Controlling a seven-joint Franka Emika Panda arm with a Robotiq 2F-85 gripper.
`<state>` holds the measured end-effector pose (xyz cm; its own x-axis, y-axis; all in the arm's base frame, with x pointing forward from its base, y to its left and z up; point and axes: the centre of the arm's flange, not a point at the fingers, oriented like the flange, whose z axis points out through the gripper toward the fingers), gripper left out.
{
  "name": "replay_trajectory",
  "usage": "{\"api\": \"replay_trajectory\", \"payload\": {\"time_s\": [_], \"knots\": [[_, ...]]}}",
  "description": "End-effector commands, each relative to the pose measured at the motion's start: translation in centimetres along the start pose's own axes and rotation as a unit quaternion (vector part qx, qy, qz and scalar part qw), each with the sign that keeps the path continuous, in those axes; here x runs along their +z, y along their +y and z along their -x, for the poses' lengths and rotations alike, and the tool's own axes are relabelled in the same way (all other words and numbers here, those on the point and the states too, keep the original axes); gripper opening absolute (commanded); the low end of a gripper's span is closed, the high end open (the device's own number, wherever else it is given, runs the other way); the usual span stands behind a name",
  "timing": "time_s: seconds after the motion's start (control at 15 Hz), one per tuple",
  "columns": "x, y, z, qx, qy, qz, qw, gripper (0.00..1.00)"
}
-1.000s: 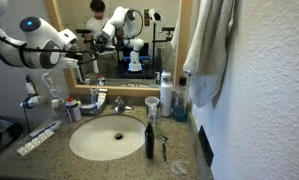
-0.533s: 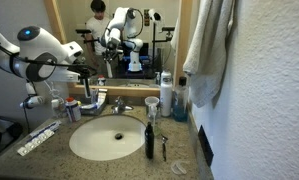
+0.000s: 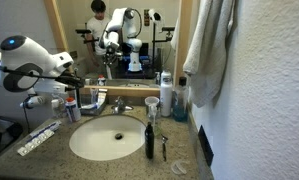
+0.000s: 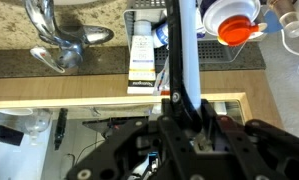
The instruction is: Move the electric toothbrush forward
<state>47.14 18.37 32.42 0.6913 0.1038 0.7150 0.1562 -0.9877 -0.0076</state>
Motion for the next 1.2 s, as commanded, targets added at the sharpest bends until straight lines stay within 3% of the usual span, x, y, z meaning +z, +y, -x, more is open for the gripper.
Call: {"api": "replay_trajectory", "payload": {"time_s": [0.0,0.6,1.13], "knots": [[-3.3,-2.3,2.1,0.003,0.013,-0.003,0.9999,0.12],[-5.6,-5.3,4.9,0.01,0.009,-0.014,0.9998,0.12],[-4.9,-6.0,7.6,-0.02,0.005,-0.031,0.9993,0.12]]}}
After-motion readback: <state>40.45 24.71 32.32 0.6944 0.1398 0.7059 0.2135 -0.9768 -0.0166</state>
